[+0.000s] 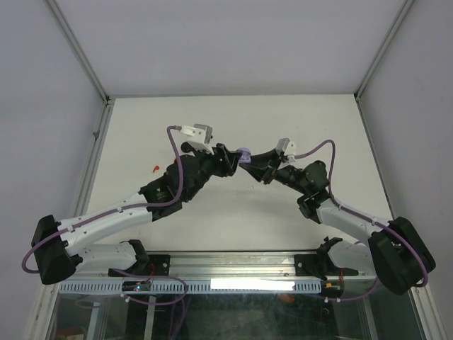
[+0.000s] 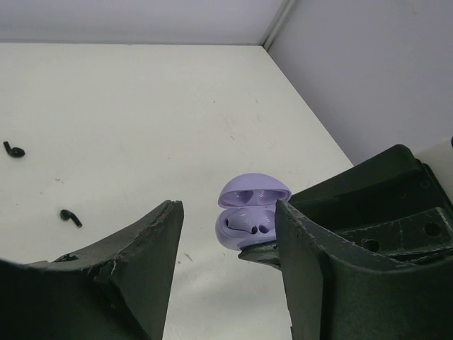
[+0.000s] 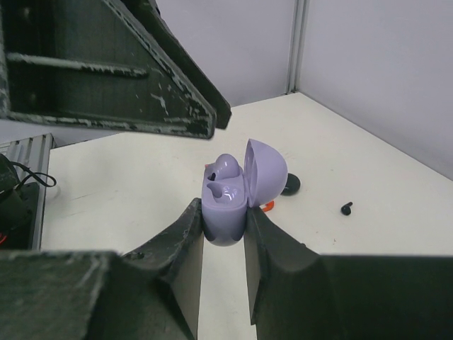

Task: Insert the wireless bluetooth earbuds into the charging case
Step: Place the earbud in the charging case, then pick up the earbud from the center of the board.

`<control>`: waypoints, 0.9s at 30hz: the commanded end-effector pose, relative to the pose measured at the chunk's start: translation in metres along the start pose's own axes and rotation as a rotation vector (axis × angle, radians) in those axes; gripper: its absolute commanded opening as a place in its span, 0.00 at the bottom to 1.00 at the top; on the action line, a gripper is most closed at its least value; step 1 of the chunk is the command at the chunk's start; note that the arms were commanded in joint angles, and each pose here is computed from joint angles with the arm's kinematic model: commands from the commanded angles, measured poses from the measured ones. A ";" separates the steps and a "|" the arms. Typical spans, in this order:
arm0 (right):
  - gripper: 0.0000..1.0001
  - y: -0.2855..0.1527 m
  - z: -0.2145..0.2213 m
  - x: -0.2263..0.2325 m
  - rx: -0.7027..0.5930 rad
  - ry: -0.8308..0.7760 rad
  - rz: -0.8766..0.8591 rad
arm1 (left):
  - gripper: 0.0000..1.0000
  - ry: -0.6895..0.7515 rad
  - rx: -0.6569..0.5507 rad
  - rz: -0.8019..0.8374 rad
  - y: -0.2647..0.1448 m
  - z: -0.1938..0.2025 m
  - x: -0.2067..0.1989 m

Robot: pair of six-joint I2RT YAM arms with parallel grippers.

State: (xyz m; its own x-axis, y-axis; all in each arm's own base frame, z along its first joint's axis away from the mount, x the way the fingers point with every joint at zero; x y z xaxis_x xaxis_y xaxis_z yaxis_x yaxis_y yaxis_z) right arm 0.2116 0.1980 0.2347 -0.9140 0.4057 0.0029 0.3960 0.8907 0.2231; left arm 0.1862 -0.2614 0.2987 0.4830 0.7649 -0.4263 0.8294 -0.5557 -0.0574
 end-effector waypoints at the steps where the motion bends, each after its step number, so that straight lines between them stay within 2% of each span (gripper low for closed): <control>1: 0.03 -0.002 -0.010 -0.001 -0.033 -0.062 0.034 | 0.57 -0.027 -0.064 -0.045 -0.014 -0.033 -0.004; 11: 0.03 -0.014 0.002 0.000 0.034 -0.065 0.071 | 0.60 0.030 0.128 -0.294 -0.023 0.001 0.033; 21: 0.03 -0.022 0.010 0.003 0.072 -0.047 0.083 | 0.59 0.020 0.429 -0.462 -0.008 0.040 0.099; 27: 0.03 -0.023 0.014 0.003 0.081 -0.044 0.083 | 0.57 0.038 0.542 -0.534 -0.004 0.056 0.125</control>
State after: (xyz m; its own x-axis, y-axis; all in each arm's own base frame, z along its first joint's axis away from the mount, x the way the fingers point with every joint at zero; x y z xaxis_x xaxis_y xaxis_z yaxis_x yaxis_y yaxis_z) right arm 0.2015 0.1829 0.2076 -0.8813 0.4724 0.0130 0.4712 0.8762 0.1010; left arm 0.2243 -0.1821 0.1963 0.0488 0.9825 -0.1798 0.7429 -0.1560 -0.6510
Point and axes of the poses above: each gripper's point midway between its finger pads, its own y axis out along the fingers, its own x axis along the line the jaws close on, z = x × y, the point moved 9 cm from there along -y, back along the fingers, and after that the axes turned 1 degree about -y, right-handed, at the moved point
